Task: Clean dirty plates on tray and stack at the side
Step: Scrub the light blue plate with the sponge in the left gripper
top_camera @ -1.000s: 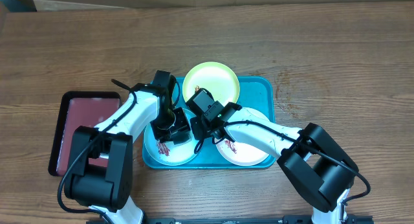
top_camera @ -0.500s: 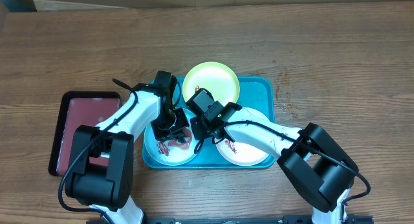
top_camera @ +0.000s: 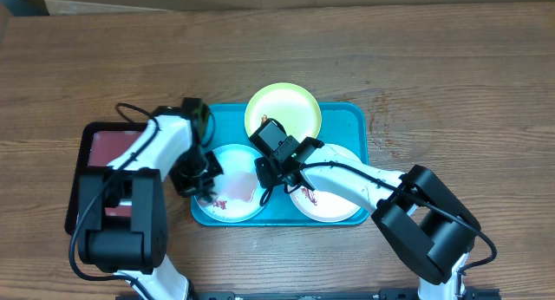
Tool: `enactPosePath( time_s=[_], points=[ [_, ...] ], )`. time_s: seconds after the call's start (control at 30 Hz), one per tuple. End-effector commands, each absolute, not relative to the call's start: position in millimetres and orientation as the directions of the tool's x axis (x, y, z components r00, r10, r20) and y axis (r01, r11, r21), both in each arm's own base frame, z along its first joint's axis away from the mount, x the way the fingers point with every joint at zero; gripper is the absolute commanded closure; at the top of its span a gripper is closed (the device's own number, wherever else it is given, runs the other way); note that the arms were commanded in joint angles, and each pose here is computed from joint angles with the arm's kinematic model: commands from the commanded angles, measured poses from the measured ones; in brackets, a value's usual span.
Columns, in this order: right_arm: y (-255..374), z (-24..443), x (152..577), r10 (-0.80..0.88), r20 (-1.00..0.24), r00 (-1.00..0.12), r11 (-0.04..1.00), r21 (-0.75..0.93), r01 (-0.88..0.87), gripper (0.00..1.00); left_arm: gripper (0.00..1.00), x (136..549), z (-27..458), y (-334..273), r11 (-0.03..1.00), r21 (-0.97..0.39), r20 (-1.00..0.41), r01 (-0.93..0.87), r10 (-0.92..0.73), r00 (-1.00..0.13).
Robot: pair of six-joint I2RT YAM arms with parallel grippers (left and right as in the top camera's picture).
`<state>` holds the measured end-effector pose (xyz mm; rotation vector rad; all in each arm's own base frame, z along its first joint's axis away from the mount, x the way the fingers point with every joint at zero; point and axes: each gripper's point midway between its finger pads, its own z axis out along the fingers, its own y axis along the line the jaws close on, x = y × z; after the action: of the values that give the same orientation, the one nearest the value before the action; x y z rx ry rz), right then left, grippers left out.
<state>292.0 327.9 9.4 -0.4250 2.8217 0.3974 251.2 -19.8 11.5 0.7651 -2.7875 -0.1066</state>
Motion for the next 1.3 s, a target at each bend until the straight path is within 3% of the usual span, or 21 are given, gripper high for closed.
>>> enactPosePath(
  time_s=[0.0,0.17,0.37,0.67,0.93,1.03,1.27],
  points=[
    [317,-2,294,-0.251,-0.263,-0.932,0.932,0.196,-0.306,0.96,0.96,266,24,13,0.827,0.223,0.141,-0.516,-0.551,-0.823],
    [312,-3,296,-0.24,-0.256,-0.936,0.936,0.193,-0.293,0.96,0.96,289,52,7,0.856,0.139,0.138,-0.498,-0.515,-0.846],
    [315,-2,295,-0.242,-0.251,-0.937,0.932,0.21,-0.297,0.96,0.96,297,65,-50,0.901,-0.131,0.224,-0.414,-0.38,-0.898],
    [320,-1,295,-0.241,-0.256,-0.936,0.924,0.233,-0.302,0.96,0.96,256,32,-95,0.915,-0.141,0.329,-0.379,-0.318,-0.889],
    [320,-1,295,-0.241,-0.257,-0.936,0.924,0.233,-0.302,0.96,0.96,238,-10,-112,0.926,-0.162,0.296,-0.34,-0.283,-0.912],
    [320,-1,295,-0.242,-0.256,-0.936,0.924,0.232,-0.302,0.96,0.96,232,-27,-96,0.944,-0.087,0.251,-0.32,-0.29,-0.924],
    [320,-1,295,-0.241,-0.257,-0.936,0.925,0.232,-0.302,0.96,0.96,205,-34,-29,0.895,0.281,0.156,-0.347,-0.399,-0.903]
  ],
)
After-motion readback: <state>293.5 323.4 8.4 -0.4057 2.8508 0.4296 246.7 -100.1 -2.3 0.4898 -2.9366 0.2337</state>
